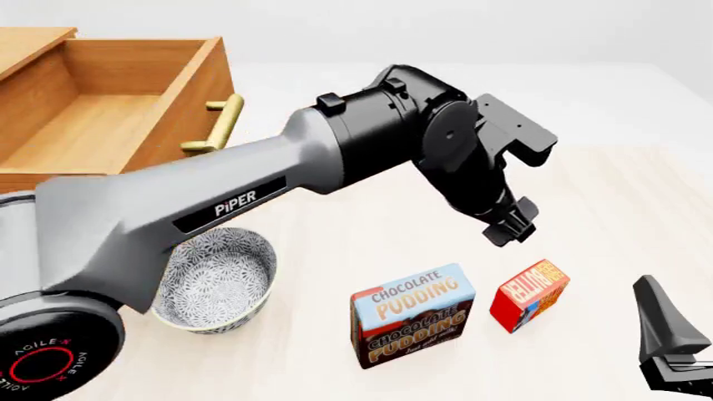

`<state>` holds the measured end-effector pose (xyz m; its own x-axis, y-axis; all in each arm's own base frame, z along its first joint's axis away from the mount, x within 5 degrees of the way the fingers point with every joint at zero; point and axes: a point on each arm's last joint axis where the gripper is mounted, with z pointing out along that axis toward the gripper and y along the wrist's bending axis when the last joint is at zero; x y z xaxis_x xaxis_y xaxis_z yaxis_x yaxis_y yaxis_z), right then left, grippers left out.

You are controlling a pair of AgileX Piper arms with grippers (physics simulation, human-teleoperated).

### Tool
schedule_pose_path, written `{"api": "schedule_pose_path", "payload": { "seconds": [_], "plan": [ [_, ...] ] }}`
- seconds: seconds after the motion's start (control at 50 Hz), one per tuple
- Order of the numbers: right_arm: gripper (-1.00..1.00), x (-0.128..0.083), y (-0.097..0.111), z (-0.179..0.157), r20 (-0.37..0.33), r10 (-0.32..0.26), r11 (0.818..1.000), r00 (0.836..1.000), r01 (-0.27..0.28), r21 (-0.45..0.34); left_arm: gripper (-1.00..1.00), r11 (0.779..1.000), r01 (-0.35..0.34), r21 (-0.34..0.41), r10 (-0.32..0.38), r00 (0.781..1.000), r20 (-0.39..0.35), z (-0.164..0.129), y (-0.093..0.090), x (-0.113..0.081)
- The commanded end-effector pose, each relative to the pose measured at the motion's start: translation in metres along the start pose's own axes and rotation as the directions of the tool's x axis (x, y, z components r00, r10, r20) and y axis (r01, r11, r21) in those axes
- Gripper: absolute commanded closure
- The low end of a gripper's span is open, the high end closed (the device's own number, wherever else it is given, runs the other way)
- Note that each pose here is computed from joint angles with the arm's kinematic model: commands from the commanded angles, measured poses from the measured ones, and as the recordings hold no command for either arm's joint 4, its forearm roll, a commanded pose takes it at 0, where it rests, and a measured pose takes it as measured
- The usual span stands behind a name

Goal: Put the butter at the back in the top drawer of the cabinet and close it.

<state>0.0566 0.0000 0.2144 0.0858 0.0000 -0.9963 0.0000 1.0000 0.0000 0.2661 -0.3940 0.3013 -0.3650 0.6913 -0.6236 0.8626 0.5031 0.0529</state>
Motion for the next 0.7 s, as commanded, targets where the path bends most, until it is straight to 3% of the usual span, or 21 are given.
{"api": "schedule_pose_path", "payload": {
  "seconds": [0.02, 0.7],
  "plan": [
    [-1.00, 0.000, 0.000, 0.000, 0.000, 0.000, 1.000, 1.000, 0.000, 0.000, -1.00, 1.000, 0.003, 0.016, -0.002, 1.000, -0.021, 0.021, -0.012, -0.003],
    [-1.00, 0.000, 0.000, 0.000, 0.000, 0.000, 1.000, 1.000, 0.000, 0.000, -1.00, 0.999, 0.019, 0.041, -0.017, 0.998, -0.068, 0.062, -0.033, -0.005]
  ]
}}
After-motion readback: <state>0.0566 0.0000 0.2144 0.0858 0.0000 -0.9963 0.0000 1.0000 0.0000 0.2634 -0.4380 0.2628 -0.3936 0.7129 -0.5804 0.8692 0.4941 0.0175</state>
